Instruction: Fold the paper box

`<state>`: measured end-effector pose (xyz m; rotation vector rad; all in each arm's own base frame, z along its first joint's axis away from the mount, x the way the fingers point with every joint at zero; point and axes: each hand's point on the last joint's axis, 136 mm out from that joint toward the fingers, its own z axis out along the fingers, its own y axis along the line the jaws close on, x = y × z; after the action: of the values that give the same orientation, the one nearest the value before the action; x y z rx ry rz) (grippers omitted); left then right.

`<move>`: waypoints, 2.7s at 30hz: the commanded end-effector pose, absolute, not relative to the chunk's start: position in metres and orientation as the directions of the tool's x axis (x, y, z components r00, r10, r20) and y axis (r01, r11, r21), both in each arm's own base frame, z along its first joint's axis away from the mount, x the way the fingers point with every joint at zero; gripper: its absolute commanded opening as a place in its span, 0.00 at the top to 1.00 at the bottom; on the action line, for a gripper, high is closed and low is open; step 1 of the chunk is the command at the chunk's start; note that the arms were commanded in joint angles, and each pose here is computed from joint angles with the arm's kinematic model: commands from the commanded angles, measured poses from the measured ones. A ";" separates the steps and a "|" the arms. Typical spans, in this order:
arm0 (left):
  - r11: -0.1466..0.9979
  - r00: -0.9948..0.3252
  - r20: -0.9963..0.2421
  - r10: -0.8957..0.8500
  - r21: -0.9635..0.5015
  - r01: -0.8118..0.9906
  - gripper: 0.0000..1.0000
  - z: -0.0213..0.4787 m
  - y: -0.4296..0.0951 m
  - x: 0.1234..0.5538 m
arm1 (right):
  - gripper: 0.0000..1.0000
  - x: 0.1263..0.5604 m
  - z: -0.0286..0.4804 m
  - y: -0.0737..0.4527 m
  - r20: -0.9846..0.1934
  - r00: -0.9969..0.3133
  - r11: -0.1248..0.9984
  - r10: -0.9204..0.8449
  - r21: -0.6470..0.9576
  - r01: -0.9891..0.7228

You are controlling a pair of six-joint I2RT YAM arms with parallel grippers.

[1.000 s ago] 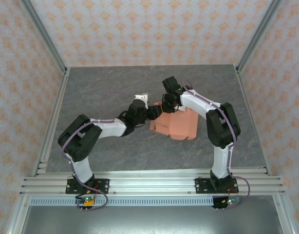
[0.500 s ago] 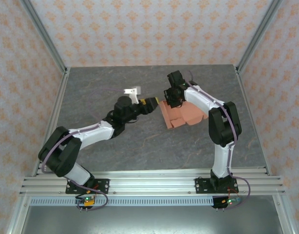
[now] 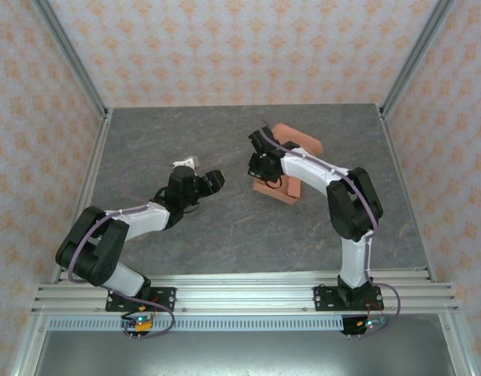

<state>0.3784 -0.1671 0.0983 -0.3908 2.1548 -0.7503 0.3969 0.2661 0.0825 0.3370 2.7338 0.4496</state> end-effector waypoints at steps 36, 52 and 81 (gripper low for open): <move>0.861 -0.656 -0.616 -0.436 -0.497 -0.105 0.28 0.055 -0.144 0.374 | 0.64 0.359 0.110 0.248 -0.522 -0.847 0.993 0.104 0.099 0.060; 0.862 -0.672 -0.602 -0.430 -0.495 -0.109 0.28 0.048 -0.146 0.374 | 0.76 0.358 0.057 0.255 -0.439 -0.889 0.991 0.130 0.081 0.105; 0.853 -0.676 -0.593 -0.437 -0.511 -0.104 0.30 0.050 -0.152 0.380 | 0.68 0.356 0.073 0.247 -0.488 -0.872 0.998 0.049 0.051 0.028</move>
<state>0.3752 -0.1542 0.0483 -0.3853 2.2813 -0.5886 0.3595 0.2566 0.0729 0.0898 2.6299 0.1147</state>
